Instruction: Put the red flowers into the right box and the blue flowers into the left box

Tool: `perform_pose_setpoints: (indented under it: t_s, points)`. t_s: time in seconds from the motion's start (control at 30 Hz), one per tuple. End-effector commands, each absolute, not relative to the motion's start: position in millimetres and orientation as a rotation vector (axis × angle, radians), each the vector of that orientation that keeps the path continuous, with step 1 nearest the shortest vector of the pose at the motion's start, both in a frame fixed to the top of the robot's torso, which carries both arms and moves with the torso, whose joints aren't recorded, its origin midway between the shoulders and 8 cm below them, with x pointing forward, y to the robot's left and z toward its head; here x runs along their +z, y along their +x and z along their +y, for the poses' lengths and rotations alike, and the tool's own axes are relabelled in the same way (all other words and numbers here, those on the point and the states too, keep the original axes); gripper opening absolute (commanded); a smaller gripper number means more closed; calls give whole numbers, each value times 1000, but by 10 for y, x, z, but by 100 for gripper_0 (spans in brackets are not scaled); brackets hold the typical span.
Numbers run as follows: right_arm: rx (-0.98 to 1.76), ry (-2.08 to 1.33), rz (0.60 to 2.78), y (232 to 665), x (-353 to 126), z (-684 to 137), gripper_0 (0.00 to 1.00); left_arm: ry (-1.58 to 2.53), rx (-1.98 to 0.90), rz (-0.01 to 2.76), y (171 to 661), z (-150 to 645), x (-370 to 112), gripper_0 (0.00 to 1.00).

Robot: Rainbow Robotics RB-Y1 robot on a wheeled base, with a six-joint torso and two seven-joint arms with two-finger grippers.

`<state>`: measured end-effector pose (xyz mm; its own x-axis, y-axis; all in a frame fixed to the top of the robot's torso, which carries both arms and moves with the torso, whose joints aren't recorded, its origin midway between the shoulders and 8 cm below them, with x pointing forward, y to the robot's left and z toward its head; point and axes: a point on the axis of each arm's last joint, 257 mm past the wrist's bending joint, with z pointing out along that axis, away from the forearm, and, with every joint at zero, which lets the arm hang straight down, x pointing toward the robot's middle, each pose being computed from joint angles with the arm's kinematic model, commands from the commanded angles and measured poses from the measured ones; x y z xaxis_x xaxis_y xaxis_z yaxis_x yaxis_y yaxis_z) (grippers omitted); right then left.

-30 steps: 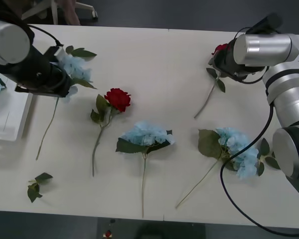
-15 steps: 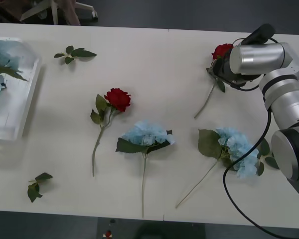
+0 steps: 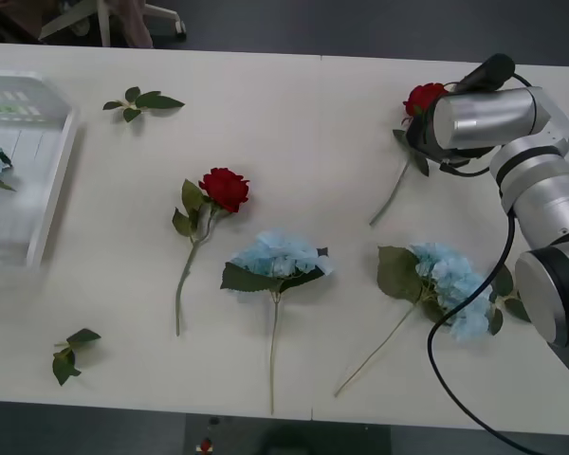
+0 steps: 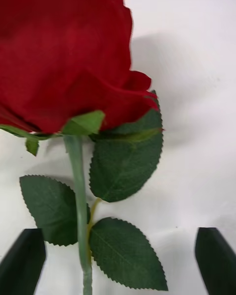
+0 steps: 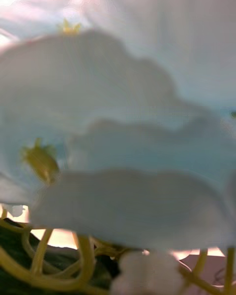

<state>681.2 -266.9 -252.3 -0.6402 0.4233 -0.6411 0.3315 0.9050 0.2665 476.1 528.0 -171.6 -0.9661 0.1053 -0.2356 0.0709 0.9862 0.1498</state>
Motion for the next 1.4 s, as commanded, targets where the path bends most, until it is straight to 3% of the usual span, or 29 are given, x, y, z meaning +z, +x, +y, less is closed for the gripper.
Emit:
perform_pose_setpoints:
  t_s: [0.03, 0.07, 0.1, 0.13, 0.3, 0.57, 0.87, 1.03, 1.4]
  points:
    - [188, 559, 2262, 6919, -2369, -2619, 35, 174, 186, 2843, 4865, 5255, -1603, 11]
    - [193, 558, 2253, 6930, -2368, -2618, 17, 179, 175, 2844, 4864, 5233, -1633, 23]
    - [193, 558, 2253, 6928, -2375, -2621, 11, 183, 171, 2846, 4857, 5227, -1641, 29]
    - [194, 559, 2250, 6931, -2376, -2624, 3, 191, 168, 2852, 4842, 5223, -1677, 43]
    - [196, 563, 2251, 6926, -2386, -2624, 0, 214, 158, 2842, 4846, 5221, -1729, 61]
    - [198, 565, 2249, 6931, -2376, -2621, 0, 247, 39, 2805, 4884, 5045, -1632, 68]
    - [146, 576, 2294, 6874, -2159, -2813, 0, 288, -275, 2686, 5005, 4218, -1182, 81]
    - [113, 595, 2352, 6731, -1810, -2910, 0, 335, -210, 2640, 5208, 3771, -1191, 100]
    - [126, 607, 2425, 6408, -1240, -3074, 0, 415, -227, 2574, 5540, 2978, -1602, 100]
